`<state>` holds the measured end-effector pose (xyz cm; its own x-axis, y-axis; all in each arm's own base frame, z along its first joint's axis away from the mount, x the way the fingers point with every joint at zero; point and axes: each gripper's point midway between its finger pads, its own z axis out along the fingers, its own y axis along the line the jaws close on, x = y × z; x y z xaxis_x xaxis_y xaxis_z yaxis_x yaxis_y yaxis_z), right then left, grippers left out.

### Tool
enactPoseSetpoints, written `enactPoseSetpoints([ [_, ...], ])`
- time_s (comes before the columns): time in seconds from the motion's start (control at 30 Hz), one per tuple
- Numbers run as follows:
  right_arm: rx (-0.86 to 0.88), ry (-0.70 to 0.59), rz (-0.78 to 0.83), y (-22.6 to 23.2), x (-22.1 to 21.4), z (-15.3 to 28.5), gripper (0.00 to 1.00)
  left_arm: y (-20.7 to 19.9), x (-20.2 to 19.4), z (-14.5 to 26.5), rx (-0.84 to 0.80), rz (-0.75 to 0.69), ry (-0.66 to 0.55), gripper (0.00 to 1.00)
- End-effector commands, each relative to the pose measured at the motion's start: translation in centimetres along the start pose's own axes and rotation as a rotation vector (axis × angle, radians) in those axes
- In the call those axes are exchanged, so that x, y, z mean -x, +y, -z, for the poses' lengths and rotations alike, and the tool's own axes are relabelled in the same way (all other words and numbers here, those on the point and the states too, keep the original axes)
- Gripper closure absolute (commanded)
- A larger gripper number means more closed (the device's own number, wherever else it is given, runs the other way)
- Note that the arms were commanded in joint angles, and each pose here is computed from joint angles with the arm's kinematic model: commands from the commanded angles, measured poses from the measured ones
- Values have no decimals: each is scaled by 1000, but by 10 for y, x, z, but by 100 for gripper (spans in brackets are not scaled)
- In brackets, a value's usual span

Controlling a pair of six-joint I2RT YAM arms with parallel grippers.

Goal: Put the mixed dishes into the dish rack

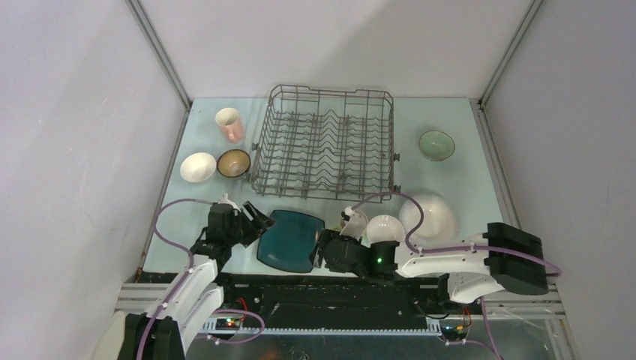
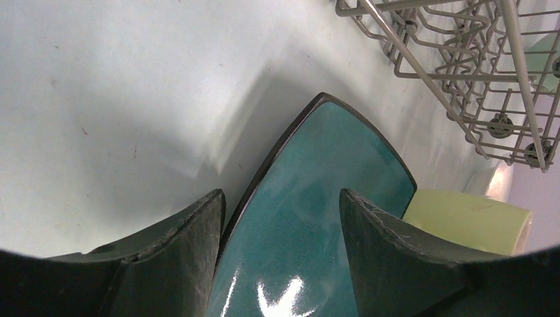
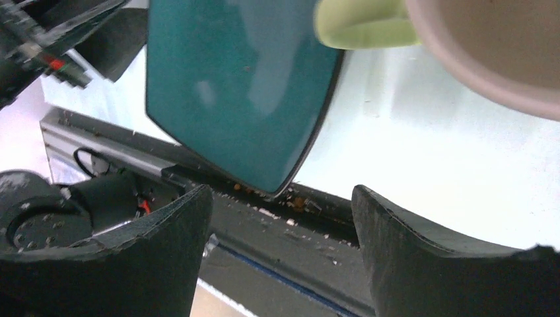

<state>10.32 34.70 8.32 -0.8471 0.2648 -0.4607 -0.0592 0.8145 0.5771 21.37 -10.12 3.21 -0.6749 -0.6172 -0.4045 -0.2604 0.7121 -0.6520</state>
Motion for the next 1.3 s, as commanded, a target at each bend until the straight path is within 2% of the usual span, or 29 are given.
enactPoseSetpoints([
  [0.0,70,-59,-195,10,1,-22,21,3,-12,2,-4,-18,44,28],
  [0.27,79,-86,-255,8,-7,-56,22,20,-10,1,92,-20,28,30],
  [0.5,68,-71,-295,0,-8,-79,23,26,-21,-3,126,-32,89,31],
  [0.67,82,-84,-286,0,-4,-87,31,28,-32,-6,126,-43,142,35],
  [0.77,90,-90,-287,1,1,-90,36,19,-38,-7,70,-46,170,39],
  [0.83,100,-85,-286,2,3,-91,42,10,-40,-7,19,-39,179,43],
  [1.0,105,-89,-266,1,3,-95,74,-18,-42,-3,-140,-12,182,49],
  [1.1,105,-91,-250,1,4,-94,96,-22,-39,0,-148,-25,179,51],
  [1.17,108,-103,-229,3,7,-92,100,-22,-38,1,-141,-26,179,50],
  [1.27,112,-121,-198,6,12,-84,100,-20,-39,2,-128,-23,179,48],
])
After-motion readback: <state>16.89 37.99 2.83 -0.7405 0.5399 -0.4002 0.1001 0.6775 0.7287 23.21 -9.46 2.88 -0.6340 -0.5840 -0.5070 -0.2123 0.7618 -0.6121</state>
